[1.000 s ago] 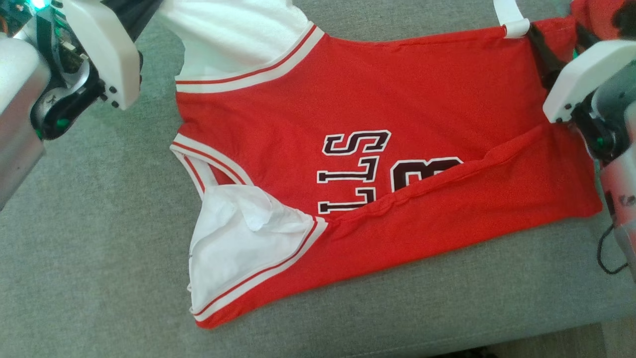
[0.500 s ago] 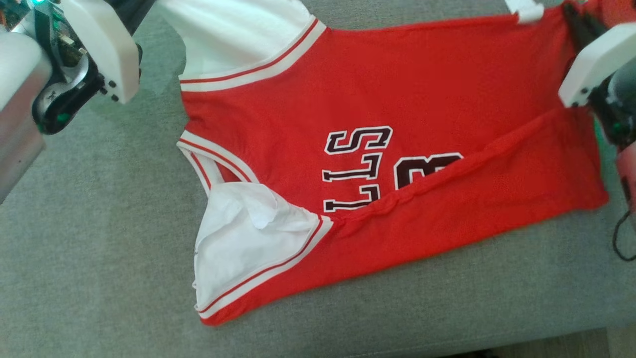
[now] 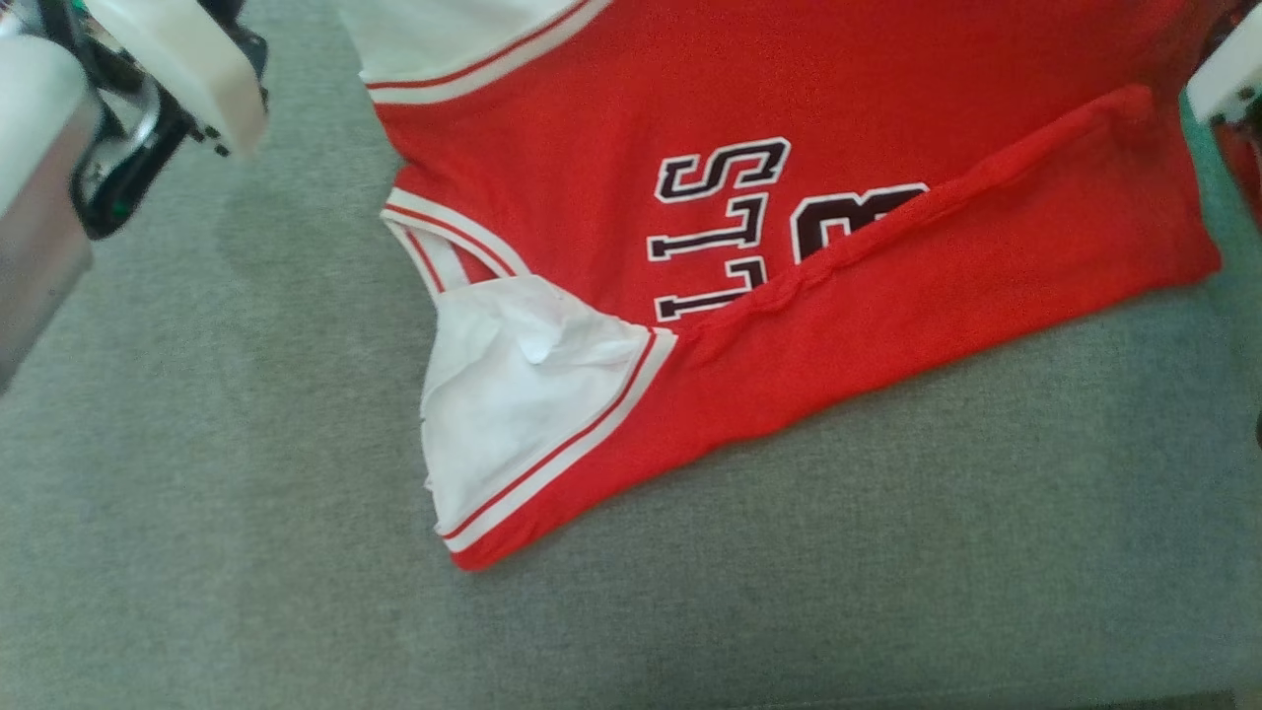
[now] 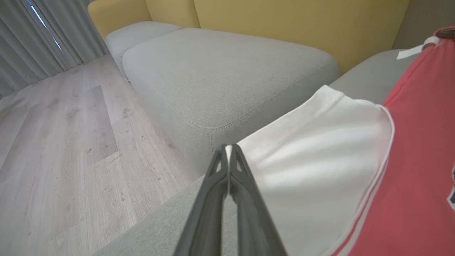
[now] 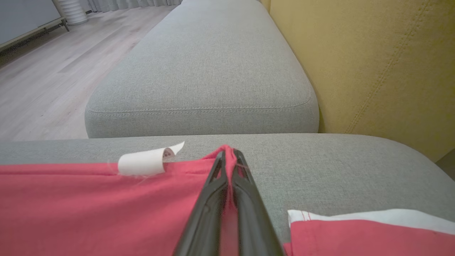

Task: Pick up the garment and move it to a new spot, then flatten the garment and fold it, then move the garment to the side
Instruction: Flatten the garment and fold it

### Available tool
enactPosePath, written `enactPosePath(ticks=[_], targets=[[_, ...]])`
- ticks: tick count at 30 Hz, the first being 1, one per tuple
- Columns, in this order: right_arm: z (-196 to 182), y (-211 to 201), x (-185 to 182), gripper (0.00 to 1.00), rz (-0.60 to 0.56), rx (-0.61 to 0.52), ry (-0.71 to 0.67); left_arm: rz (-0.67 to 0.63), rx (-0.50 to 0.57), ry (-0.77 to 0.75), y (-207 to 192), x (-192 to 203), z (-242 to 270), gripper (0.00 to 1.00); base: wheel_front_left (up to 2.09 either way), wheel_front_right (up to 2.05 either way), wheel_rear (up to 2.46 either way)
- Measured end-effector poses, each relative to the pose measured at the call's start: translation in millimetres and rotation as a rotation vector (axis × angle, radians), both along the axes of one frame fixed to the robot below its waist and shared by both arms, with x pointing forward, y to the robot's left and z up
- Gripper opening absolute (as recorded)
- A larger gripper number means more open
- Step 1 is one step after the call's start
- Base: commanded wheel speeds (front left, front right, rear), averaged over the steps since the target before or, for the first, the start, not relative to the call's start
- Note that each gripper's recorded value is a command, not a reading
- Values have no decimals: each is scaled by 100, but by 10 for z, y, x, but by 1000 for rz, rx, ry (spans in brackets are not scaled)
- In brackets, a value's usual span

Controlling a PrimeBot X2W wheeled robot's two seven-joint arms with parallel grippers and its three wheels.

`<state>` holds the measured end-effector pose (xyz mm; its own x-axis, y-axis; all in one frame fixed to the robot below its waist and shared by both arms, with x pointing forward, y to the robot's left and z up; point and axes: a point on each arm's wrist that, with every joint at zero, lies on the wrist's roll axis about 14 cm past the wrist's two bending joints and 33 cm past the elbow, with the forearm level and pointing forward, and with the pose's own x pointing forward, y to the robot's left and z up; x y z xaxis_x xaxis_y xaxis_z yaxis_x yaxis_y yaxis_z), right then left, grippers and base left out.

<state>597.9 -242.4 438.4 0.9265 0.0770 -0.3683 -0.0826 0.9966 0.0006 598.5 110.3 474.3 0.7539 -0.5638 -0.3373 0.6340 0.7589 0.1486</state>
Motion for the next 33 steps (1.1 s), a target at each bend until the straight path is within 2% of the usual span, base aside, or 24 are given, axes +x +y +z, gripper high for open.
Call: enactPosePath(ticks=[9, 21, 28, 29, 30, 31, 32, 33], targets=[[-189, 13, -336, 0, -6, 44, 45, -8, -91, -12, 9, -409, 78, 0, 0, 0, 0], [-461, 26, -736, 0, -7, 75, 113, 5, -187, 165, -14, -1425, -406, 0, 0, 0, 0], [-574, -38, -887, 0, -32, 86, 141, 25, -246, 255, -111, -1798, -589, 0, 0, 0, 0], [-589, -62, -919, 21, -40, 88, 145, 30, -259, 284, -145, -1902, -655, 0, 0, 0, 0], [-596, -66, -934, 93, -42, 89, 148, 33, -267, 300, -165, -1951, -688, 0, 0, 0, 0], [-604, -68, -952, 100, -45, 91, 150, 36, -273, 312, -192, -1997, -717, 5, 0, 0, 0], [-603, -69, -964, 100, -51, 96, 148, 39, -277, 319, -221, -2032, -735, 80, 0, 0, 0], [-581, -79, -965, 100, -62, 106, 136, 43, -280, 320, -245, -2055, -742, 100, 0, 0, 0]])
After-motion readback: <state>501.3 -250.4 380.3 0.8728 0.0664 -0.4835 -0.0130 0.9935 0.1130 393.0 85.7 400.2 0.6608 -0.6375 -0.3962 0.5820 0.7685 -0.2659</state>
